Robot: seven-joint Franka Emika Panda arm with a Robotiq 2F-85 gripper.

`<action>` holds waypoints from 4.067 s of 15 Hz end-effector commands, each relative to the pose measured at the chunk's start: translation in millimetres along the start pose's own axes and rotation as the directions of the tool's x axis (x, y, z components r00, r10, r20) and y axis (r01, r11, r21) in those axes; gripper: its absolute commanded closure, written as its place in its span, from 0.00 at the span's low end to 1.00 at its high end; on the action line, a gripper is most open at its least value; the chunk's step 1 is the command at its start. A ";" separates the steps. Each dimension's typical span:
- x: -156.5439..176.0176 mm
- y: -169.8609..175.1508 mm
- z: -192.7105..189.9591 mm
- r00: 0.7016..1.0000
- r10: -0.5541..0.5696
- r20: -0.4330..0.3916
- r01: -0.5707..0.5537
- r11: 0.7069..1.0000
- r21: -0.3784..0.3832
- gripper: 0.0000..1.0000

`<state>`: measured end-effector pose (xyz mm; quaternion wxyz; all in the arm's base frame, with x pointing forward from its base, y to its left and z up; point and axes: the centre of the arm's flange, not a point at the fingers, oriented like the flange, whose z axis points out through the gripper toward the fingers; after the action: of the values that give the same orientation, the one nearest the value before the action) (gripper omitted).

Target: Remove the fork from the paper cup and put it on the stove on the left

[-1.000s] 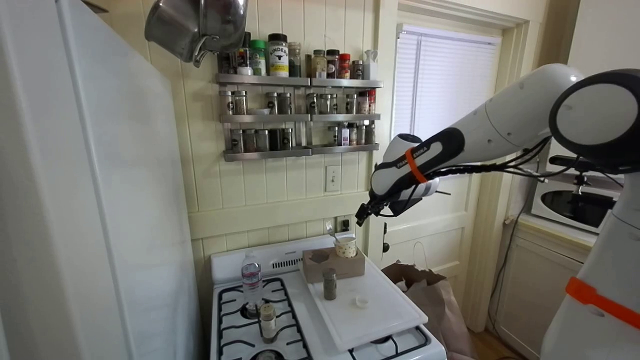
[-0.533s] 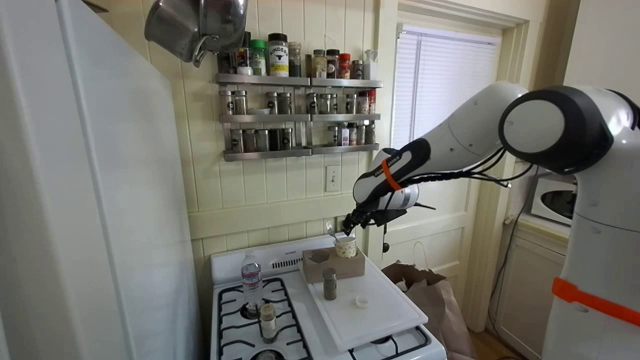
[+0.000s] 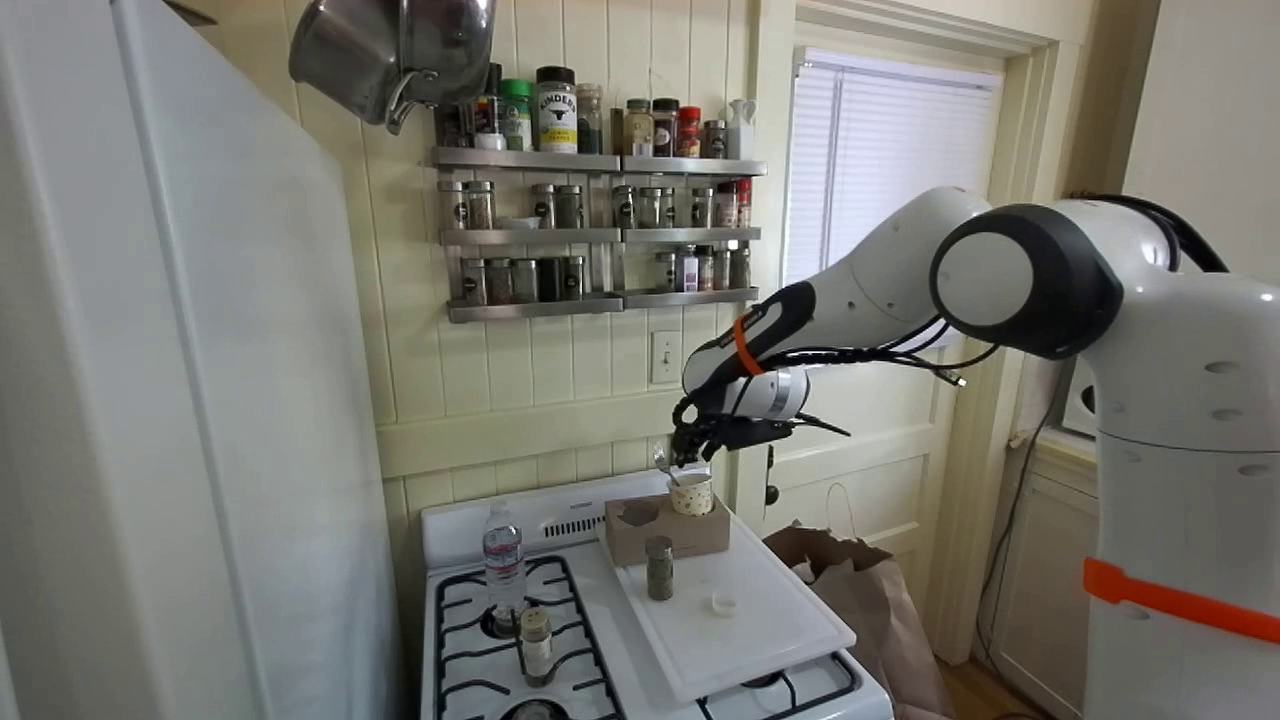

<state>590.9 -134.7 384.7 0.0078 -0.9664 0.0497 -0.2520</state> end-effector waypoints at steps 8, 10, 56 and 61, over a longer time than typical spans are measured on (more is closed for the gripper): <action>11.3 -6.5 35.5 0.997 0.003 0.078 -0.006 0.999 0.032 0.58; 10.3 -5.1 37.7 0.996 0.012 0.085 -0.014 0.999 0.029 0.63; -43.6 -216.9 -128.6 0.722 -0.692 -0.023 0.634 0.648 0.423 0.97; -42.6 -222.1 -123.6 0.736 -0.677 -0.010 0.620 0.667 0.412 0.89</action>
<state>514.1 91.7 480.7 0.1124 -0.9140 -0.3497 -0.1724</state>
